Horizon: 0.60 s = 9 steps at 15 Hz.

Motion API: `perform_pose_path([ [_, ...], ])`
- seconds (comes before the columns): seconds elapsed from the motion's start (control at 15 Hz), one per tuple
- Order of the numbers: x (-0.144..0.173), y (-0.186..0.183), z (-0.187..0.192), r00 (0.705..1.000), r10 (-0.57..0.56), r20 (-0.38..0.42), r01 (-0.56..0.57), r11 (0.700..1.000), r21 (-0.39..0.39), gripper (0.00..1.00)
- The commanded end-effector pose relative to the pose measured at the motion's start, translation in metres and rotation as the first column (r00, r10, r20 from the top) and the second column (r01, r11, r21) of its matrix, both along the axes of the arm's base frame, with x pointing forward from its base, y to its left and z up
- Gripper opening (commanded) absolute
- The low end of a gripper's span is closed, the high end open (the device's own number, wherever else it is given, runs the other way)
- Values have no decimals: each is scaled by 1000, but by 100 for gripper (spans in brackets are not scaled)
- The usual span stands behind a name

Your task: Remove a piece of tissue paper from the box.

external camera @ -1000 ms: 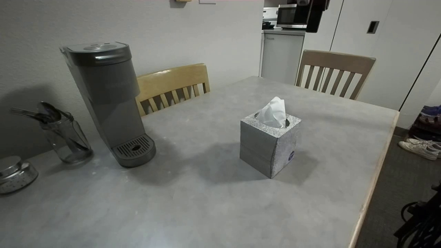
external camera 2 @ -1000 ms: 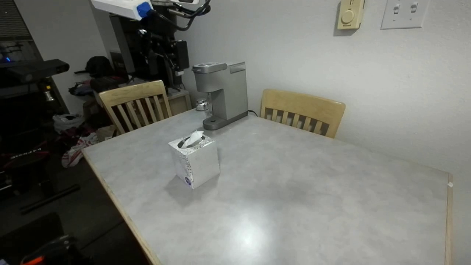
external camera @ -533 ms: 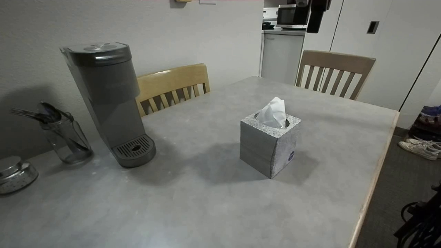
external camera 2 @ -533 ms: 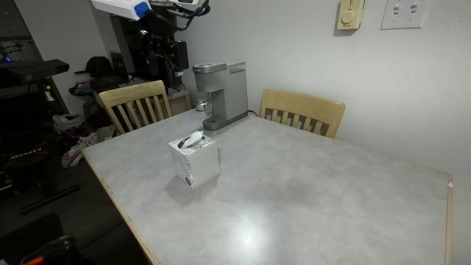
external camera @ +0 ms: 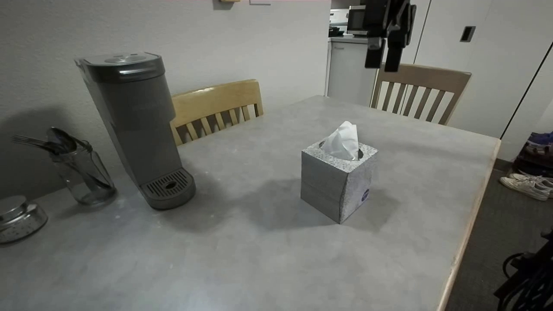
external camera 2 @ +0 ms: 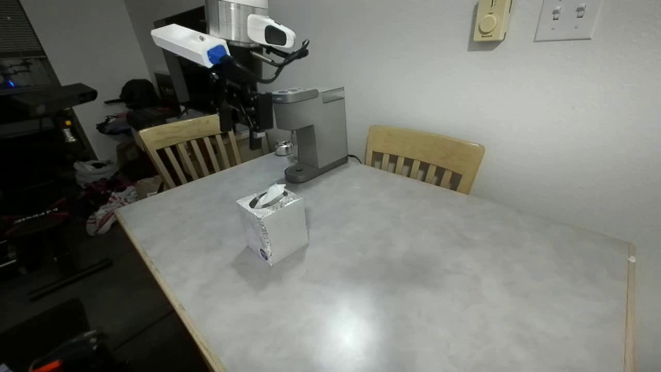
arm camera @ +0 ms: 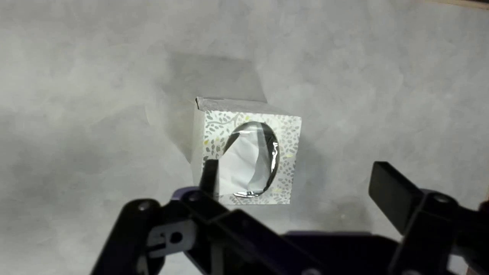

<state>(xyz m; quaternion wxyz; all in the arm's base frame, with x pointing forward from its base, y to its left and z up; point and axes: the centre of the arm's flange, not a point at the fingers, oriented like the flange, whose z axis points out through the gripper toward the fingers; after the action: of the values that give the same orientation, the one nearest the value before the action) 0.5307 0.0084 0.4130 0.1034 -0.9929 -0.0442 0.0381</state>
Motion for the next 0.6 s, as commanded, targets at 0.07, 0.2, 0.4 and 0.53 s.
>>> perform_pose_path([
  [0.07, 16, -17, -37, 1000, -14, -28, 16, 998, 62, 100],
  [0.2, 20, -20, -50, 999, -17, -38, 22, 993, 115, 100],
  [0.4, 24, -21, -69, 998, -23, -57, 34, 980, 196, 100],
  [0.53, 26, -23, -81, 997, -27, -79, 44, 973, 226, 100],
])
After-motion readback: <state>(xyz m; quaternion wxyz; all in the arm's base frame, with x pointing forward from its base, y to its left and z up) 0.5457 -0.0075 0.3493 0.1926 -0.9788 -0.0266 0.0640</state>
